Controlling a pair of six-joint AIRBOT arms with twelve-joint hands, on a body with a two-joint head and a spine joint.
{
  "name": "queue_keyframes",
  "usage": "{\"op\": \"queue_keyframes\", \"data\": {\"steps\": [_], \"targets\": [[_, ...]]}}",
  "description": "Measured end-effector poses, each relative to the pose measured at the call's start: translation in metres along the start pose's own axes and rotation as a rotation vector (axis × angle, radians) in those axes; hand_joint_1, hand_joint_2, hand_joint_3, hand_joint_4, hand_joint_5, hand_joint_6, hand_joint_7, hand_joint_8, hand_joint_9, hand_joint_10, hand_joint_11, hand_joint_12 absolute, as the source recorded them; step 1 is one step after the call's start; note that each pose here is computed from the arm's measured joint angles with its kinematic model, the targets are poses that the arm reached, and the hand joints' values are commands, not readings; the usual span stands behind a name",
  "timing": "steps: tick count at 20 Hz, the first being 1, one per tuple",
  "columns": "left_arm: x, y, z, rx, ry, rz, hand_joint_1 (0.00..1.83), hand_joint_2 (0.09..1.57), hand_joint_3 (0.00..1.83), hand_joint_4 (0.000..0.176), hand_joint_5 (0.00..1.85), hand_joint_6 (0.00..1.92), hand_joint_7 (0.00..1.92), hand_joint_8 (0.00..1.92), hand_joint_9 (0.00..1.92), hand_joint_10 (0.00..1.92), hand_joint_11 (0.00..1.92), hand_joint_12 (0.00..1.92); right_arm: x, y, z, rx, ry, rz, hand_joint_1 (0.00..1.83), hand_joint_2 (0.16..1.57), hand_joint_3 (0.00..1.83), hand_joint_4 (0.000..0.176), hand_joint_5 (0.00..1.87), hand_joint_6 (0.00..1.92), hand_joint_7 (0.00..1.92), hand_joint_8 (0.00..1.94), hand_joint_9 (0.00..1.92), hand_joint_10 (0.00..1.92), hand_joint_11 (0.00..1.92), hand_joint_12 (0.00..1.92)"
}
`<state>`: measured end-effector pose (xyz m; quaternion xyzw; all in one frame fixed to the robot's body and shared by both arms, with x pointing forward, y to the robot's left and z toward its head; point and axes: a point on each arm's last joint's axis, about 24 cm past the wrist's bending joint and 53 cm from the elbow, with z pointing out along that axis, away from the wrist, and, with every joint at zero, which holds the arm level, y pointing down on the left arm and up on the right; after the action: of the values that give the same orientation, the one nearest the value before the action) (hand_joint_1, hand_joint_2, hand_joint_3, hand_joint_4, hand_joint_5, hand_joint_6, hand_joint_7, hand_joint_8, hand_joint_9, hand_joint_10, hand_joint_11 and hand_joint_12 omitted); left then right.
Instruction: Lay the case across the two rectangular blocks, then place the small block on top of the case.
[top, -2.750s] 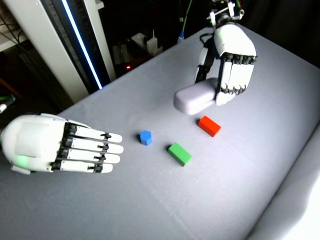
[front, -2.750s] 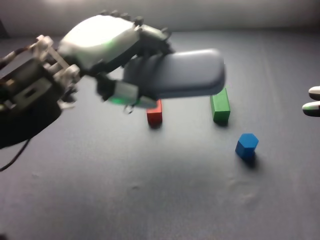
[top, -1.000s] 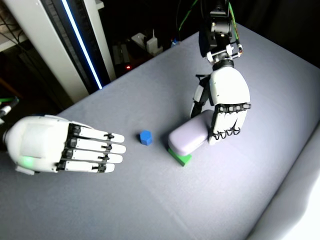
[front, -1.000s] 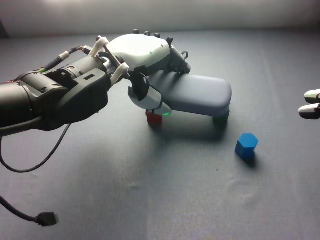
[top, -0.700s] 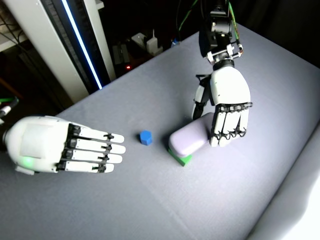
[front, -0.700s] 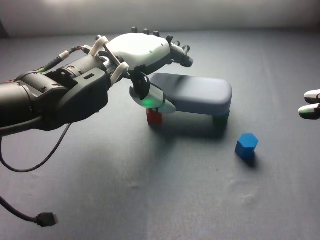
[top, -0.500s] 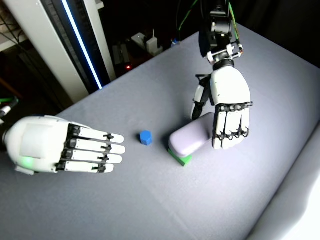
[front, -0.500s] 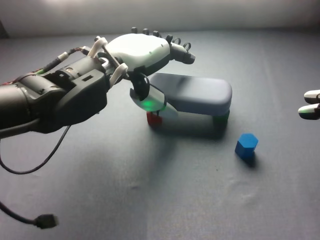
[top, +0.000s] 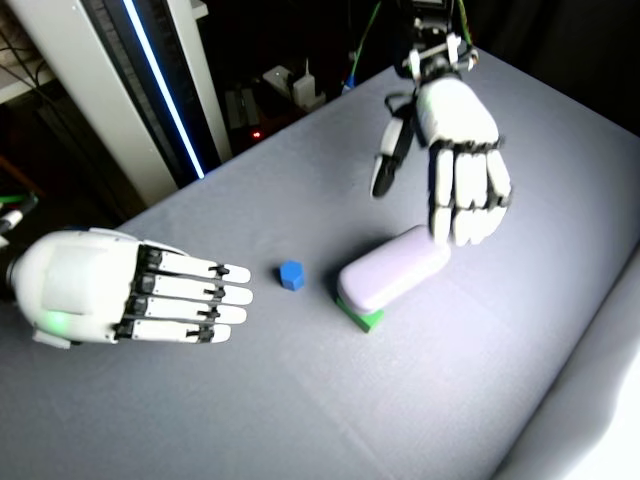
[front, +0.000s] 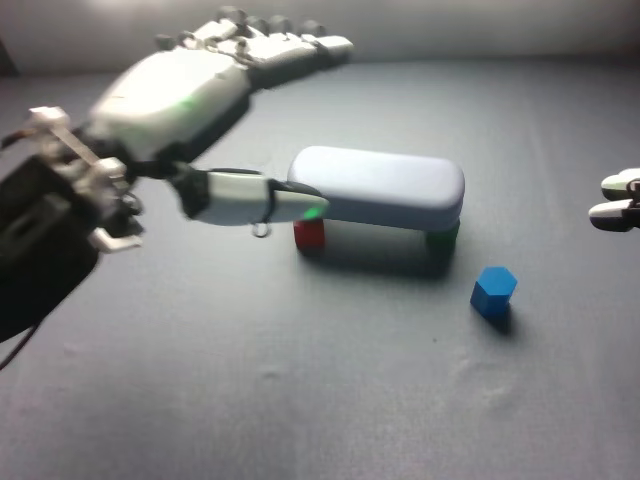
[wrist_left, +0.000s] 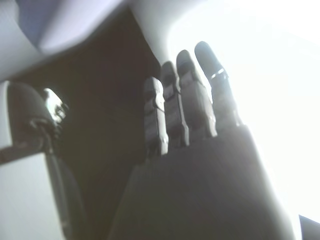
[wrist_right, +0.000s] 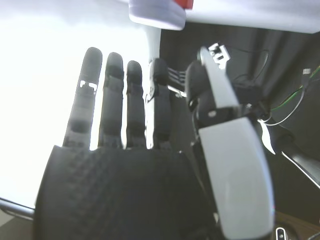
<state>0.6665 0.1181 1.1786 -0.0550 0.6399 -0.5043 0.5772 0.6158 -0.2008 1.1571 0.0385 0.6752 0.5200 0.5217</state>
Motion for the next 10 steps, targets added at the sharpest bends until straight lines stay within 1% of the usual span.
{"op": "queue_keyframes", "data": {"steps": [1,2,3,4,5,6,7,8,9,10], "targets": [[-0.006,-0.004,-0.009,0.015,-0.026,-0.004,0.85,0.95,0.0,0.048,0.33,0.0,0.34,0.0,0.32,0.0,0.0,0.92,-0.001,0.002,0.004,-0.007,0.0,-0.003,0.91,1.19,0.0,0.0,0.5,0.0,0.32,0.0,0.3,0.0,0.0,0.87],[-0.01,-0.008,-0.018,0.028,-0.042,-0.01,0.86,0.94,0.0,0.053,0.33,0.0,0.34,0.0,0.32,0.0,0.0,0.9,0.001,0.004,0.009,-0.019,0.01,-0.011,0.91,1.19,0.0,0.005,0.5,0.0,0.32,0.0,0.3,0.0,0.0,0.86],[-0.008,-0.008,-0.027,0.027,-0.039,-0.01,0.82,0.93,0.0,0.055,0.32,0.0,0.34,0.0,0.32,0.0,0.0,0.89,0.002,0.006,0.014,-0.029,0.022,-0.011,0.91,1.17,0.0,0.015,0.49,0.0,0.33,0.0,0.34,0.01,0.0,0.94],[-0.004,-0.011,-0.036,0.031,-0.033,-0.017,0.84,0.92,0.0,0.058,0.32,0.0,0.33,0.0,0.31,0.0,0.0,0.85,0.005,0.007,0.024,-0.042,0.043,-0.007,0.95,1.16,0.0,0.025,0.49,0.0,0.33,0.0,0.34,0.0,0.0,0.93],[-0.003,-0.012,-0.044,0.032,-0.037,-0.024,0.87,0.93,0.0,0.049,0.3,0.0,0.31,0.0,0.27,0.0,0.0,0.73,0.011,0.007,0.034,-0.047,0.07,-0.002,0.98,1.14,0.0,0.054,0.49,0.0,0.32,0.0,0.38,0.01,0.03,0.99],[-0.005,-0.013,-0.05,0.034,-0.048,-0.027,0.9,0.93,0.0,0.032,0.29,0.0,0.29,0.0,0.24,0.0,0.0,0.68,0.016,0.007,0.041,-0.053,0.092,0.0,0.93,1.16,0.01,0.039,0.48,0.0,0.33,0.0,0.41,0.01,0.06,1.01],[-0.008,-0.013,-0.055,0.035,-0.062,-0.03,0.9,0.93,0.0,0.032,0.29,0.0,0.29,0.0,0.24,0.0,0.0,0.68,0.021,0.008,0.045,-0.056,0.117,-0.009,0.93,1.16,0.01,0.039,0.48,0.0,0.33,0.0,0.41,0.01,0.06,1.01],[-0.012,-0.01,-0.062,0.024,-0.079,-0.036,0.89,0.94,0.0,0.021,0.28,0.0,0.27,0.0,0.22,0.0,0.0,0.61,0.028,0.007,0.053,-0.053,0.148,-0.022,0.8,1.23,0.01,0.056,0.45,0.0,0.34,0.0,0.42,0.01,0.08,0.98],[-0.013,-0.006,-0.068,0.009,-0.085,-0.038,0.91,0.94,0.0,0.022,0.28,0.0,0.27,0.0,0.21,0.0,0.0,0.57,0.031,0.005,0.058,-0.048,0.163,-0.031,0.74,1.25,0.01,0.072,0.42,0.0,0.32,0.0,0.4,0.0,0.07,0.97],[-0.017,-0.004,-0.073,-0.003,-0.095,-0.036,0.91,0.94,0.0,0.022,0.28,0.0,0.27,0.0,0.21,0.0,0.0,0.57,0.033,0.003,0.063,-0.041,0.174,-0.034,0.74,1.25,0.01,0.072,0.42,0.0,0.32,0.0,0.4,0.0,0.07,0.97]]}}
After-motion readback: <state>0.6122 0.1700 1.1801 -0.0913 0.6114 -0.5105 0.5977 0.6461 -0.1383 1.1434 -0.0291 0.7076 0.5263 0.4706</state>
